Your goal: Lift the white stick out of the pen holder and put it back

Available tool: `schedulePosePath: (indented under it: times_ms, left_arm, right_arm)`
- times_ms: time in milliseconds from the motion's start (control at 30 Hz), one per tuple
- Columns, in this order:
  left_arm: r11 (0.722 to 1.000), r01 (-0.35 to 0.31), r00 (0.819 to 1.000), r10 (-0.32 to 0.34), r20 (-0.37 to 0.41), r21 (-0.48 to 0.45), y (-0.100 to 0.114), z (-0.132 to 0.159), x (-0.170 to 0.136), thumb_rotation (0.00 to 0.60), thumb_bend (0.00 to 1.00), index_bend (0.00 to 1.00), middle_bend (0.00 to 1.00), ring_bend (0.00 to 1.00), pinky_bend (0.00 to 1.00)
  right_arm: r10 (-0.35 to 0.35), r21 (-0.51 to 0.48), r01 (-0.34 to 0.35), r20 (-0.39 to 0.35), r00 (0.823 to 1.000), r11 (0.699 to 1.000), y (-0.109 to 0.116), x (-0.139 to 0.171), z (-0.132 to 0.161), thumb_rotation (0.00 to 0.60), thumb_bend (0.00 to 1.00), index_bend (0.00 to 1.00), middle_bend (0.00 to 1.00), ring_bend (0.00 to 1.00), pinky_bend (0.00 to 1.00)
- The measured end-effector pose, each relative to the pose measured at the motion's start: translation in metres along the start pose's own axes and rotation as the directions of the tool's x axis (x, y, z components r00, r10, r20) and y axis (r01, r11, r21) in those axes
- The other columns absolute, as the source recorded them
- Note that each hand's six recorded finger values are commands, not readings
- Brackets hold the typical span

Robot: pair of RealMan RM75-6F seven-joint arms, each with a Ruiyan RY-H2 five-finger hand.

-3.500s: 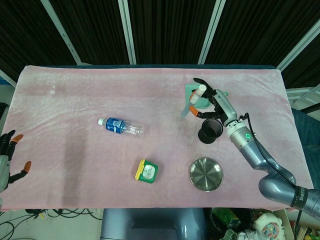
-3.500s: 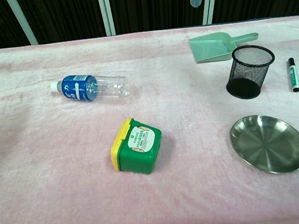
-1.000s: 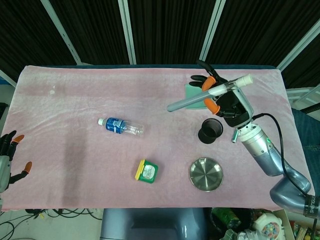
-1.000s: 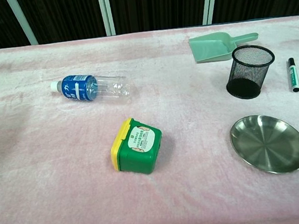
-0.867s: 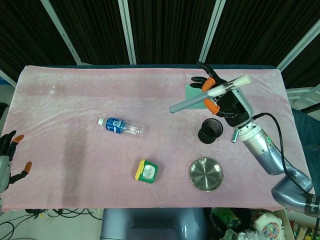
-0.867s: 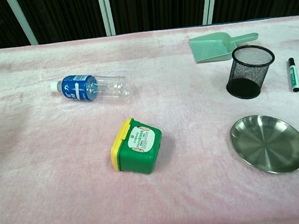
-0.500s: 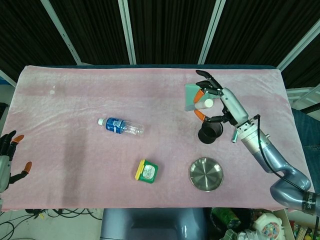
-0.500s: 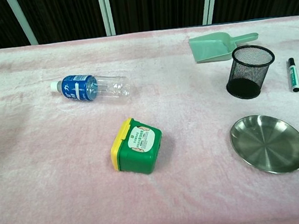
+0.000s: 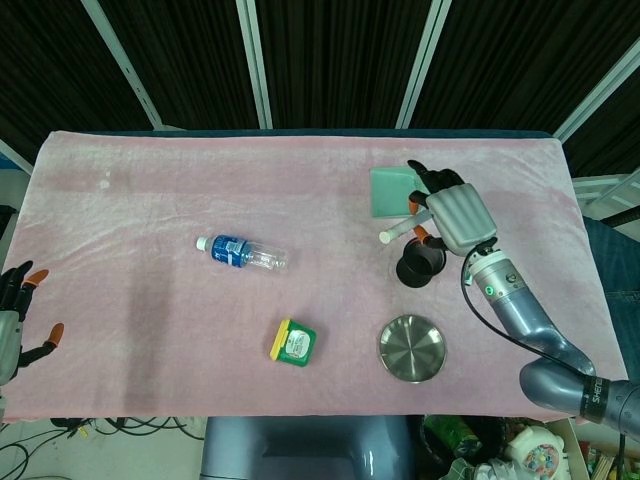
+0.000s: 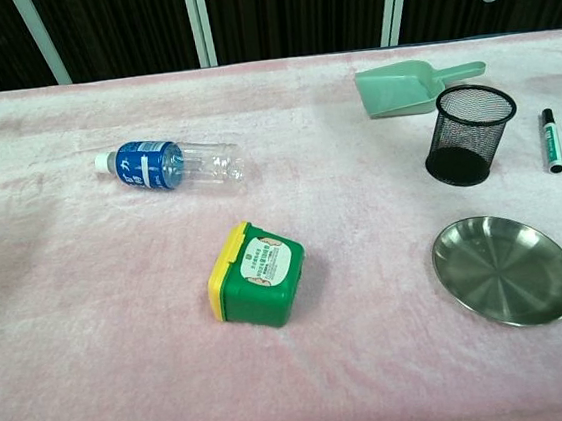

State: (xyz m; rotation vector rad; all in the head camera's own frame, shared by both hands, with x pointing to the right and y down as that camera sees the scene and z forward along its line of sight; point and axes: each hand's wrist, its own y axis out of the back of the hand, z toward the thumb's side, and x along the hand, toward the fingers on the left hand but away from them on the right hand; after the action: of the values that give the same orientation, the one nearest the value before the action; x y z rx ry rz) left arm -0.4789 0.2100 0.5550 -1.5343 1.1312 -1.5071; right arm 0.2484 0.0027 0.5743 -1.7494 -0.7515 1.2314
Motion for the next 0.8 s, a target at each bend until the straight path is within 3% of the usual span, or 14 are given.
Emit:
schedulePosePath:
  times_ms: [167, 267, 367, 500, 567, 800]
  left_arm:
    - [1.0, 0.0, 1.0, 0.0, 0.004, 0.0, 0.0, 0.001, 0.0, 0.6, 0.32, 0.12, 0.02, 0.0, 0.0]
    - [1.0, -0.001, 1.0, 0.001, 0.007, -0.001, -0.001, 0.003, -0.001, 0.6, 0.32, 0.12, 0.02, 0.0, 0.0]
    - [1.0, -0.003, 1.0, 0.003, 0.008, 0.0, -0.001, 0.004, -0.001, 0.6, 0.32, 0.12, 0.02, 0.0, 0.0]
    - [1.0, -0.005, 1.0, 0.005, 0.005, -0.002, 0.0, 0.003, -0.001, 0.6, 0.32, 0.12, 0.02, 0.0, 0.0]
    - [1.0, -0.006, 1.0, 0.006, 0.004, -0.003, 0.0, 0.003, -0.001, 0.6, 0.32, 0.12, 0.02, 0.0, 0.0]
    - [1.0, -0.001, 1.0, 0.001, 0.001, -0.004, 0.0, 0.001, 0.0, 0.6, 0.32, 0.12, 0.02, 0.0, 0.0]
  right_arm:
    - [0.024, -0.122, -0.011, 0.11, 0.994, 0.992, 0.001, 0.004, -0.029, 0.6, 0.36, 0.62, 0.06, 0.2, 0.19]
    - [0.044, -0.263, 0.001, 0.167, 0.985, 0.965, 0.004, 0.007, -0.043, 0.6, 0.36, 0.63, 0.06, 0.2, 0.19]
    - [0.073, -0.431, 0.011, 0.18, 0.981, 0.902, 0.007, 0.008, -0.047, 0.6, 0.36, 0.63, 0.06, 0.2, 0.19]
    - [0.096, -0.626, 0.019, 0.15, 0.984, 0.779, 0.015, 0.005, -0.045, 0.6, 0.36, 0.63, 0.06, 0.2, 0.19]
    - [0.097, -0.667, 0.017, 0.132, 0.986, 0.745, 0.018, 0.002, -0.041, 0.6, 0.36, 0.63, 0.06, 0.2, 0.19]
    - [0.081, -0.83, -0.068, -0.027, 0.996, 0.553, 0.032, -0.004, 0.013, 0.6, 0.37, 0.63, 0.06, 0.2, 0.19]
